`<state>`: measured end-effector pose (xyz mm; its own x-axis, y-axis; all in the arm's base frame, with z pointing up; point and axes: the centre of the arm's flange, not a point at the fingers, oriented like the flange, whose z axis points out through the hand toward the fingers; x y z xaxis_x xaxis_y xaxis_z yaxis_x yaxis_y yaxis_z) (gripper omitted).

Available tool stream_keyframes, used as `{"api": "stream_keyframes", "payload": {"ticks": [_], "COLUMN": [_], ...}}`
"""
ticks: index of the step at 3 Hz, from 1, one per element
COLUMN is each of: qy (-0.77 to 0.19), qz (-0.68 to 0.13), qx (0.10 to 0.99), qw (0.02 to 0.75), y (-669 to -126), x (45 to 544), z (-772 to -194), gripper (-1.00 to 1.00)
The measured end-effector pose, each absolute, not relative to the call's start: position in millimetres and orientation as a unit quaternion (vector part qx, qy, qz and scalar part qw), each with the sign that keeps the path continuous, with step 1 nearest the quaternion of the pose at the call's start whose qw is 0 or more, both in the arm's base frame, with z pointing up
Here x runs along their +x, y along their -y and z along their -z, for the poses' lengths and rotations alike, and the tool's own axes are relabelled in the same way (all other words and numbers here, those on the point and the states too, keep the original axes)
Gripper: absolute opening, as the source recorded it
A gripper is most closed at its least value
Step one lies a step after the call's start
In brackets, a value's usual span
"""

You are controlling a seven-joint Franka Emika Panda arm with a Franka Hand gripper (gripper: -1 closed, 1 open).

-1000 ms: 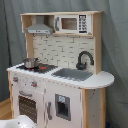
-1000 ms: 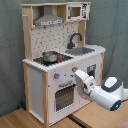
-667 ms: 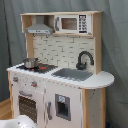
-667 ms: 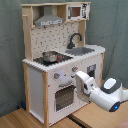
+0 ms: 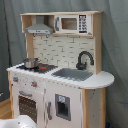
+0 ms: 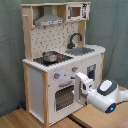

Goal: Play with the kitchen

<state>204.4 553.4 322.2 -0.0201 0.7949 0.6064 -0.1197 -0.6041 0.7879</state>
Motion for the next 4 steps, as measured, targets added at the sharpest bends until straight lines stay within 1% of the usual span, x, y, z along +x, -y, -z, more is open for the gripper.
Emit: {"api": "stream_keyframes", "payload": {"ticks": [1, 3, 4], "qy": [-0.249, -0.194, -0.174], "qz": [-0.665, -0.666, -0.648], "qx": [0.624, 0.655, 0.667], "qw": [0.326, 0.301, 0.323], "y": [-547.7, -516.6, -473.8], "x": [219.1, 260.6, 289.6], "z": [-310.6, -282.3, -267.4], "gripper": [1.00, 1.00, 1.00]}}
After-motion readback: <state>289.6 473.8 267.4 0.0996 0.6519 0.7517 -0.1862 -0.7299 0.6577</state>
